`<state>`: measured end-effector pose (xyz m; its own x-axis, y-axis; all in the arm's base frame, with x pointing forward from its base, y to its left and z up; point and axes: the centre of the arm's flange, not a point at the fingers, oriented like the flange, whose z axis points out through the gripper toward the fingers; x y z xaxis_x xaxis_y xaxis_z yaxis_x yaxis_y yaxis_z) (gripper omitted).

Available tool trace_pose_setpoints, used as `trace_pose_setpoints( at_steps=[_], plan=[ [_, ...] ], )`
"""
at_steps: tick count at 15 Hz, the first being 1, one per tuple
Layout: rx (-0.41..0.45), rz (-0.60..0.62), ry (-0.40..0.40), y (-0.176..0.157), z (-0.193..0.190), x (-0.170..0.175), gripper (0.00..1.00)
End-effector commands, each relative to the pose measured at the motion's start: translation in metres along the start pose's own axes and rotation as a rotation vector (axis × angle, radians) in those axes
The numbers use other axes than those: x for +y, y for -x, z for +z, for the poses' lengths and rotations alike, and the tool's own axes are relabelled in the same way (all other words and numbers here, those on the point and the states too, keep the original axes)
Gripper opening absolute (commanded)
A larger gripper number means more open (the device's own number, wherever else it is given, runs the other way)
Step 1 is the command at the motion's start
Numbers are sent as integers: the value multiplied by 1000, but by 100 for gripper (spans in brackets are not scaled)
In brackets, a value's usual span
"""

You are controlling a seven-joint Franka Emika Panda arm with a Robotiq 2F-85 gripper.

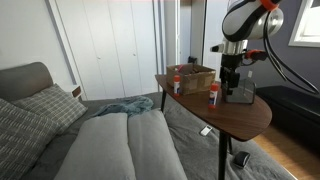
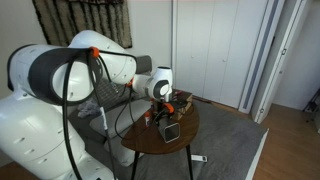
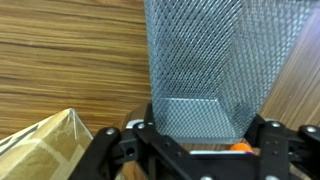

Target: Remove the glue stick from the basket then turn the basket upside down and put the glue stick on top of the basket.

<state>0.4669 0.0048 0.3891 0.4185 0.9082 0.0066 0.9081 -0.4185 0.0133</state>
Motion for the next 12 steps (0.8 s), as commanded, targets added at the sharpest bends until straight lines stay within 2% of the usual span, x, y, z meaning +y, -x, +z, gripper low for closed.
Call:
trace_pose_setpoints(
  at_steps=[1,4,7,12],
  plan=[
    [87,30,9,17,-14,-1,53],
    [193,56,1,33,-30,-3,53],
    [351,49,3,56,-46,-5,53],
    [584,-38,41,96,-51,-12,53]
  ],
)
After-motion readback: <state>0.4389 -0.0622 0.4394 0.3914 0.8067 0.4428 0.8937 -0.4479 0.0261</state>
